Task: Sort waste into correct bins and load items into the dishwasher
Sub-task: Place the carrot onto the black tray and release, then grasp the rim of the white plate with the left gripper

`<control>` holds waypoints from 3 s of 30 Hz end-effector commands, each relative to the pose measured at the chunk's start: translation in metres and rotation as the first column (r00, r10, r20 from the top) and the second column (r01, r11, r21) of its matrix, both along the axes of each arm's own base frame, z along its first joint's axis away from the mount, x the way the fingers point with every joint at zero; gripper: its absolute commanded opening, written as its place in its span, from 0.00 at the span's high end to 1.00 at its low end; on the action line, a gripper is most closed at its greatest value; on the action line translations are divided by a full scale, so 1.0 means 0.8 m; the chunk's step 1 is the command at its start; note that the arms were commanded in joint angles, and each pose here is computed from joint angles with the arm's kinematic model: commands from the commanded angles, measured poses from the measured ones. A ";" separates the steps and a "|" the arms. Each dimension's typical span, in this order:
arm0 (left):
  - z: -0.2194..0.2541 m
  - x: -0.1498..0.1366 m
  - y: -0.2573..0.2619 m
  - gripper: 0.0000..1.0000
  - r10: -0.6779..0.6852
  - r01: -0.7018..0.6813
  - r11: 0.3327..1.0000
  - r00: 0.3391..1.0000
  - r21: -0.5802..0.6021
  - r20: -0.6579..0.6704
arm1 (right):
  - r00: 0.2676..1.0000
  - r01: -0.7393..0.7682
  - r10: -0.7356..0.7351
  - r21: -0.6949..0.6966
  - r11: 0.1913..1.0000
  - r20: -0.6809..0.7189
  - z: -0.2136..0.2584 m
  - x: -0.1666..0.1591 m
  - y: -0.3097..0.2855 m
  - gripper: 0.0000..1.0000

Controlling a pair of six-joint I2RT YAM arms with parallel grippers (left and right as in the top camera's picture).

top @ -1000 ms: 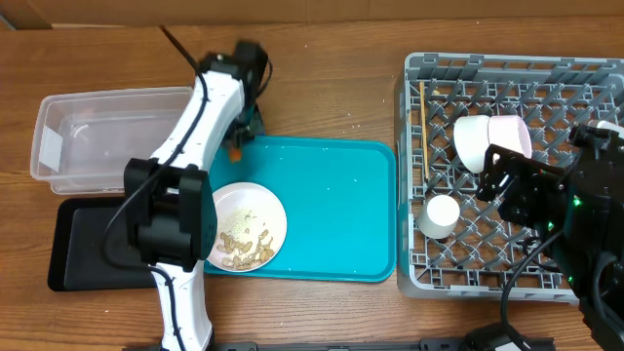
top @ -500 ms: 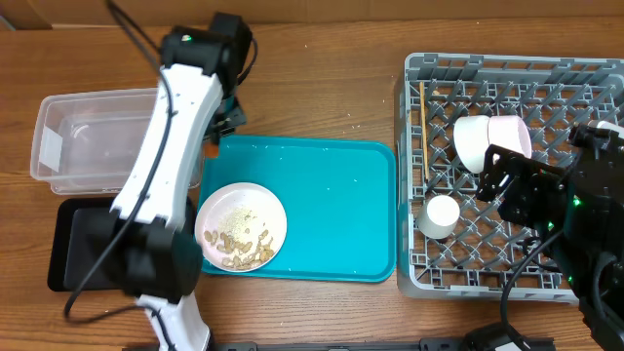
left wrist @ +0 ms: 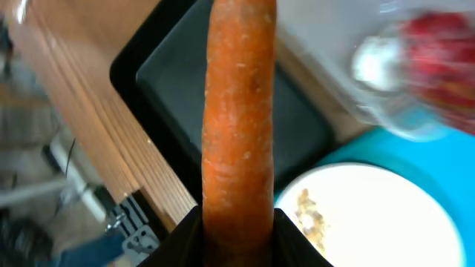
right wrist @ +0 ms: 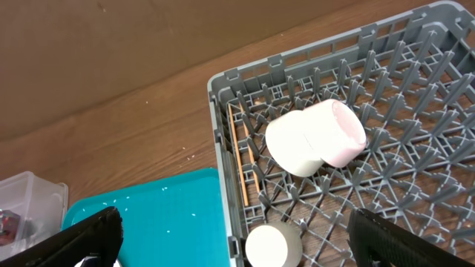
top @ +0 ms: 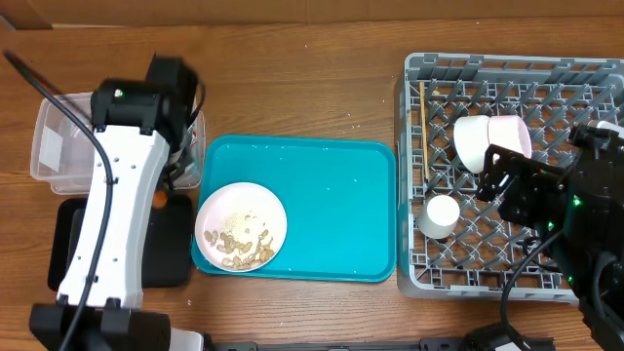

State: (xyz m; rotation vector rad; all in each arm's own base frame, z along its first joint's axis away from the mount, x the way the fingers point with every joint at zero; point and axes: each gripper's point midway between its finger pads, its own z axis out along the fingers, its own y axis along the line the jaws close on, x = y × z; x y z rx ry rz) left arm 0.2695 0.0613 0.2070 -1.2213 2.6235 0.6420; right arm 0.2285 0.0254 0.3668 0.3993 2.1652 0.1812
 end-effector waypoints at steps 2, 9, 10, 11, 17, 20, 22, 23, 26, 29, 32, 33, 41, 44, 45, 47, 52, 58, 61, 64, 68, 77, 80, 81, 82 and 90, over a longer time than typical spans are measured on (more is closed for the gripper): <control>-0.070 -0.038 0.033 0.76 0.176 -0.178 0.984 0.981 -0.023 -0.077 | 1.000 0.006 -0.006 0.011 1.000 0.025 0.010 -0.001 -0.002 0.00; -0.160 -0.060 0.065 0.81 0.333 -0.341 0.925 0.940 -0.169 -0.072 | 1.000 0.006 -0.006 0.011 1.000 0.025 0.010 -0.001 -0.002 0.00; -0.165 -0.060 0.067 0.63 0.357 -0.362 0.912 0.932 -0.193 -0.063 | 1.000 0.006 -0.006 0.011 1.000 0.025 0.010 -0.001 -0.002 0.00; -0.170 -0.058 0.068 0.48 0.376 -0.378 0.899 0.925 -0.220 -0.052 | 1.000 0.006 -0.006 0.011 1.000 0.025 0.010 -0.001 -0.002 0.00; -0.180 -0.026 0.054 0.46 0.397 -0.357 0.851 0.917 -0.386 0.026 | 1.000 0.006 -0.006 0.011 1.000 0.025 0.010 -0.001 -0.002 0.00; -0.177 -0.013 0.040 0.55 0.322 -0.270 0.854 0.946 -0.445 0.043 | 1.000 0.006 -0.006 0.011 1.000 0.025 0.010 -0.001 -0.002 0.00; -0.164 -0.002 0.029 0.60 0.234 -0.174 0.857 0.970 -0.484 0.067 | 1.000 0.006 -0.006 0.011 1.000 0.025 0.010 -0.001 -0.002 0.00; -0.157 0.003 0.025 0.60 0.204 -0.141 0.861 0.976 -0.489 0.077 | 1.000 0.006 -0.006 0.011 1.000 0.025 0.010 -0.001 -0.002 0.00; -0.110 0.020 0.002 0.61 0.052 0.021 0.883 0.988 -0.469 0.142 | 1.000 0.006 -0.006 0.011 1.000 0.025 0.010 -0.001 -0.002 0.00; -0.064 0.038 -0.034 0.57 -0.140 0.223 0.893 0.963 -0.391 0.229 | 1.000 0.006 -0.006 0.011 1.000 0.025 0.010 -0.001 -0.002 0.00; -0.037 0.056 -0.097 0.35 -0.420 0.495 0.830 0.858 -0.258 0.295 | 1.000 0.006 -0.006 0.011 1.000 0.025 0.010 -0.001 -0.002 0.00; -0.035 0.061 -0.122 0.28 -0.514 0.580 0.787 0.806 -0.213 0.293 | 1.000 0.006 -0.006 0.011 1.000 0.025 0.010 -0.001 -0.002 0.00; -0.123 0.068 -0.248 0.41 -0.734 0.747 0.646 0.664 -0.155 0.143 | 1.000 0.006 -0.006 0.011 1.000 0.025 0.010 -0.001 -0.002 0.00; -0.164 0.072 -0.253 0.51 -0.675 0.680 0.715 0.732 -0.163 0.091 | 1.000 0.006 -0.006 0.011 1.000 0.025 0.010 -0.001 -0.002 0.00; -0.177 0.073 -0.258 0.54 -0.676 0.678 0.712 0.732 -0.182 0.083 | 1.000 0.006 -0.006 0.011 1.000 0.025 0.010 -0.001 -0.002 0.00; -0.204 0.073 -0.264 0.60 -0.686 0.678 0.704 0.726 -0.213 0.047 | 1.000 0.006 -0.006 0.011 1.000 0.025 0.010 -0.001 -0.002 0.00; -0.245 0.063 -0.258 0.62 -0.729 0.699 0.675 0.681 -0.237 -0.068 | 1.000 0.006 -0.006 0.011 1.000 0.025 0.010 -0.001 -0.002 0.00; -0.271 0.051 -0.251 0.73 -0.750 0.705 0.658 0.644 -0.264 -0.151 | 1.000 0.006 -0.006 0.011 1.000 0.025 0.010 -0.001 -0.002 0.00; -0.270 0.050 -0.245 0.74 -0.747 0.706 0.664 0.642 -0.247 -0.171 | 1.000 0.006 -0.006 0.011 1.000 0.025 0.010 -0.001 -0.002 0.00; -0.269 0.053 -0.243 0.76 -0.746 0.709 0.666 0.643 -0.232 -0.174 | 1.000 0.006 -0.006 0.011 1.000 0.025 0.010 -0.001 -0.002 0.00; -0.268 0.055 -0.244 0.96 -0.752 0.718 0.659 0.637 -0.224 -0.171 | 1.000 0.006 -0.006 0.011 1.000 0.025 0.010 -0.001 -0.002 0.00; -0.267 0.062 -0.264 0.96 -0.819 0.795 0.574 0.553 -0.197 -0.154 | 1.000 0.006 -0.006 0.011 1.000 0.025 0.010 -0.001 -0.002 0.00; -0.263 0.061 -0.269 0.96 -0.824 0.800 0.567 0.544 -0.197 -0.158 | 1.000 0.006 -0.006 0.011 1.000 0.025 0.010 -0.001 -0.002 0.00; -0.260 0.060 -0.269 0.96 -0.821 0.797 0.571 0.547 -0.198 -0.165 | 1.000 0.006 -0.006 0.011 1.000 0.025 0.010 -0.001 -0.002 0.00; -0.257 0.059 -0.269 0.96 -0.816 0.792 0.577 0.552 -0.200 -0.169 | 1.000 0.006 -0.006 0.011 1.000 0.025 0.010 -0.001 -0.002 0.00; -0.176 0.066 -0.277 0.96 -0.707 0.687 0.706 0.700 -0.172 -0.104 | 1.000 0.006 -0.006 0.011 1.000 0.025 0.010 -0.001 -0.002 0.00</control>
